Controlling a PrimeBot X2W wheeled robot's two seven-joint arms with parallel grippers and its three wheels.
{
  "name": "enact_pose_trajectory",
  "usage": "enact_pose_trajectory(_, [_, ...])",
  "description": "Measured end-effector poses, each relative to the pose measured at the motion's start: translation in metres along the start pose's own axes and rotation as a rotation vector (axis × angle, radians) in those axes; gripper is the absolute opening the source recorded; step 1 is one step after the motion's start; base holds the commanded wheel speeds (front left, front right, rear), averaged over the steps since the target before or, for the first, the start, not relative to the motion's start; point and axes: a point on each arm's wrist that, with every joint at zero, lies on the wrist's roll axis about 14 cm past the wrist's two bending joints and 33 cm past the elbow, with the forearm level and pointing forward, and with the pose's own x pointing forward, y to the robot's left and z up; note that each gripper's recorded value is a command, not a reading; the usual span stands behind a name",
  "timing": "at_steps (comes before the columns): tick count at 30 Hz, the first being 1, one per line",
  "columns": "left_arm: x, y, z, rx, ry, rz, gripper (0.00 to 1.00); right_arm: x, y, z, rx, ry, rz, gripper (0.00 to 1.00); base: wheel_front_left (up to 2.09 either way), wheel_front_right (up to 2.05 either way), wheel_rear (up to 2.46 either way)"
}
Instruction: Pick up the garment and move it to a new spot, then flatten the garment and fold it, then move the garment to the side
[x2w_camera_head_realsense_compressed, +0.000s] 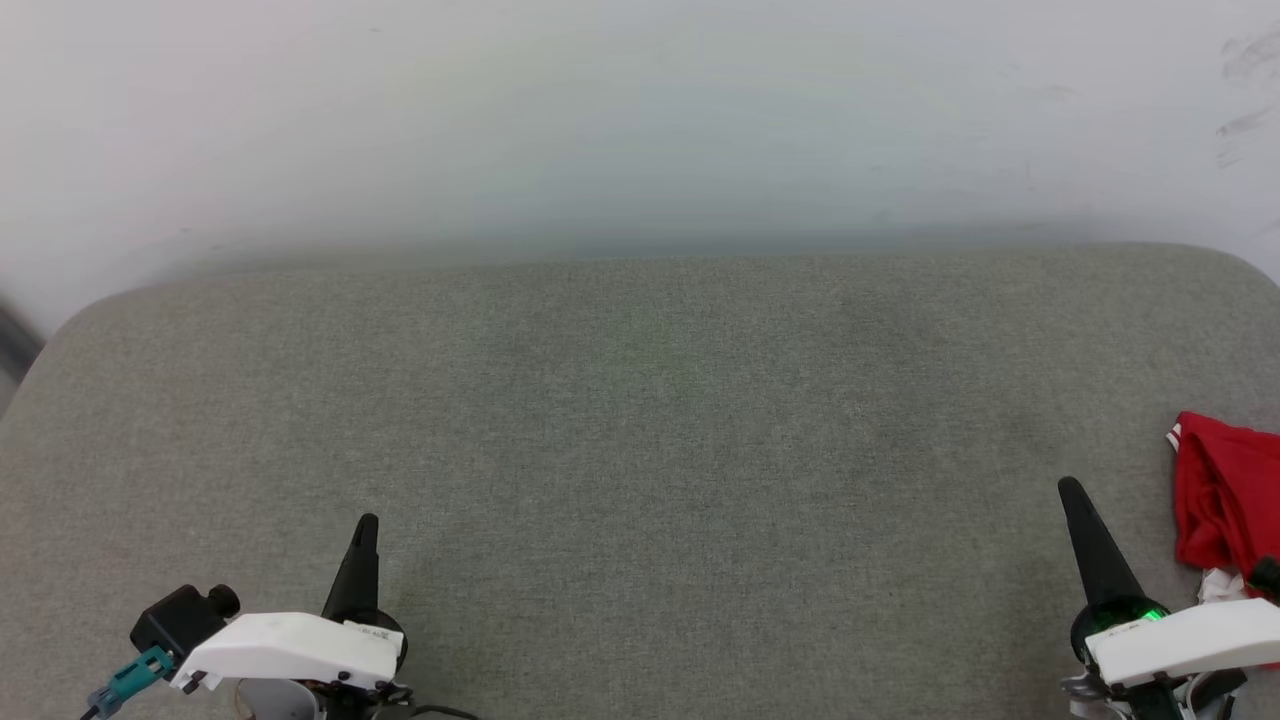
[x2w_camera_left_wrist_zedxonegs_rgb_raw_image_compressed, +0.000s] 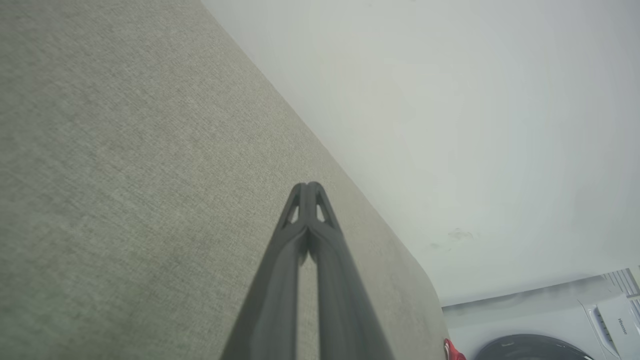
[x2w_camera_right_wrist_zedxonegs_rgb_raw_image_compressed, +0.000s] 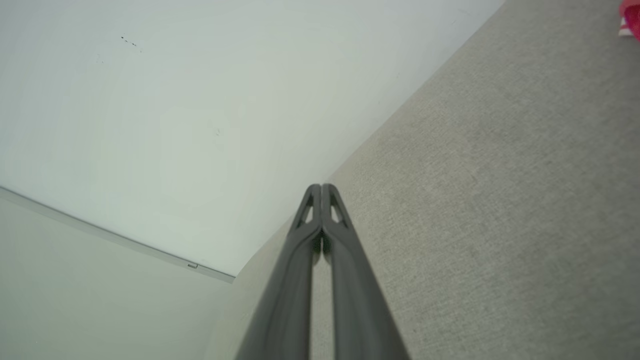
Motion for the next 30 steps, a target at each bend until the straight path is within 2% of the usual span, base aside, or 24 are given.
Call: enact_pose_trajectory(30, [0.005, -0.008, 0.012, -0.307, -0.01, -0.041, 0.0, 0.011, -0.001, 0.001, 0.312, -0.019, 0.005, 0.0, 0.0, 0.0, 0.0])
